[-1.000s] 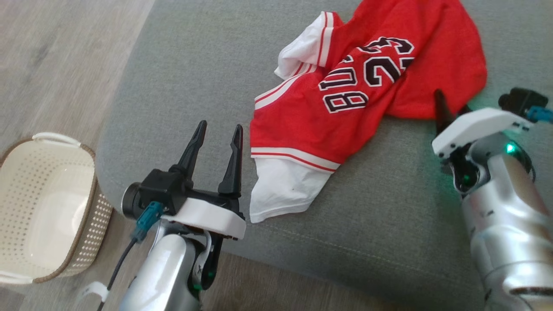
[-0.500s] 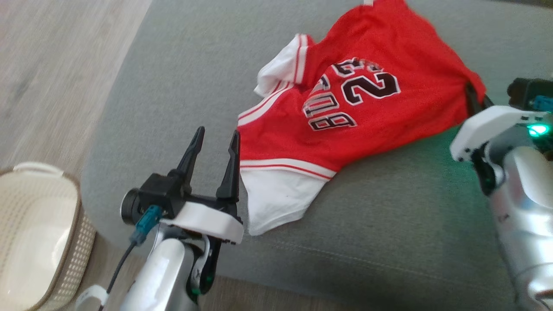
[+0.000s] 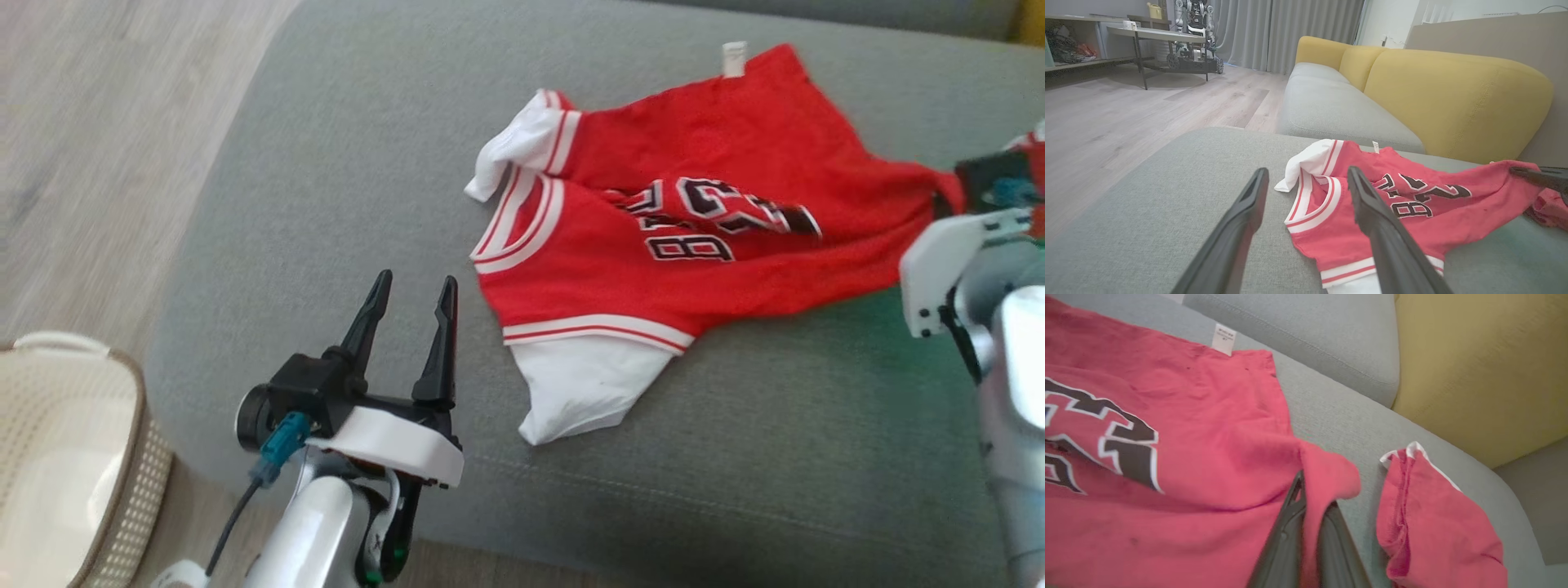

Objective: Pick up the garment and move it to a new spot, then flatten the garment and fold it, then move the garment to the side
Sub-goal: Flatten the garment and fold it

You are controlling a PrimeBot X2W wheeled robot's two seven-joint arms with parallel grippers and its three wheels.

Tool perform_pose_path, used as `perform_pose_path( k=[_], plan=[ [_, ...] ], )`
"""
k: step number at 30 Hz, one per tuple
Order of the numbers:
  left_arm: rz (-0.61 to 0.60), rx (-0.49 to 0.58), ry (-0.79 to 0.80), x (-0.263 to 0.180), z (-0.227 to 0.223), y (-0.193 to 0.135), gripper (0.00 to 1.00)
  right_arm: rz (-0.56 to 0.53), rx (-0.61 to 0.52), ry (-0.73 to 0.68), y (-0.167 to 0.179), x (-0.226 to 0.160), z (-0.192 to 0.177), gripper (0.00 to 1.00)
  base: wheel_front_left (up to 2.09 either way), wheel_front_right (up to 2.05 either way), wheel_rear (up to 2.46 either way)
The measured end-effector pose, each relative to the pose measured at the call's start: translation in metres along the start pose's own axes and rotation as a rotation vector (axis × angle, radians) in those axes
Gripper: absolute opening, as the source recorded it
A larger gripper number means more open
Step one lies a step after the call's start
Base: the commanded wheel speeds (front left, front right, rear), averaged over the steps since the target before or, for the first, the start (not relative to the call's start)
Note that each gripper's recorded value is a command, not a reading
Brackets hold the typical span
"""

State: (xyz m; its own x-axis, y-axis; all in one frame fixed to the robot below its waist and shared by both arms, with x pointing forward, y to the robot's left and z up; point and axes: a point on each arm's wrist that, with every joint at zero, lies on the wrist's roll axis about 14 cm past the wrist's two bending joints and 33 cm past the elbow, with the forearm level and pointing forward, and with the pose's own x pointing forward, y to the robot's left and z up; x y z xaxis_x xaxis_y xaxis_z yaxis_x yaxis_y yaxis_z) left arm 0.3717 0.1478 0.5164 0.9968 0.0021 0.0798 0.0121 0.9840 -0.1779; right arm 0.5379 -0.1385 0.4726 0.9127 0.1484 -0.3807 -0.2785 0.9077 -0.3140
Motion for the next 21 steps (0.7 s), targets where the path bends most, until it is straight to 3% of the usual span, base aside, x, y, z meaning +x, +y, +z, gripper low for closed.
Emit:
perform_pose_path(
  k=[6, 11, 12, 13, 21],
  plan=[
    [0.018, 0.009, 0.029, 0.001, -0.008, 0.008, 1.00, 0.090, -0.114, 0.066, 0.048, 0.026, -0.010, 0.00, 0.00, 0.00, 0.00],
    [0.052, 0.024, 0.039, 0.002, -0.010, 0.020, 1.00, 0.208, -0.120, 0.103, 0.101, 0.045, -0.017, 0.00, 0.00, 0.00, 0.00],
    [0.055, 0.026, 0.044, 0.002, -0.012, 0.021, 1.00, 0.226, -0.126, 0.109, 0.108, 0.047, -0.019, 0.45, 0.00, 0.00, 0.00],
    [0.058, 0.028, 0.049, 0.001, -0.013, 0.022, 1.00, 0.241, -0.128, 0.112, 0.114, 0.049, -0.021, 1.00, 0.00, 0.00, 0.00],
    [0.057, 0.030, 0.060, 0.002, -0.017, 0.021, 1.00, 0.257, -0.096, 0.082, 0.120, 0.057, -0.019, 1.00, 0.00, 0.00, 0.00]
  ],
)
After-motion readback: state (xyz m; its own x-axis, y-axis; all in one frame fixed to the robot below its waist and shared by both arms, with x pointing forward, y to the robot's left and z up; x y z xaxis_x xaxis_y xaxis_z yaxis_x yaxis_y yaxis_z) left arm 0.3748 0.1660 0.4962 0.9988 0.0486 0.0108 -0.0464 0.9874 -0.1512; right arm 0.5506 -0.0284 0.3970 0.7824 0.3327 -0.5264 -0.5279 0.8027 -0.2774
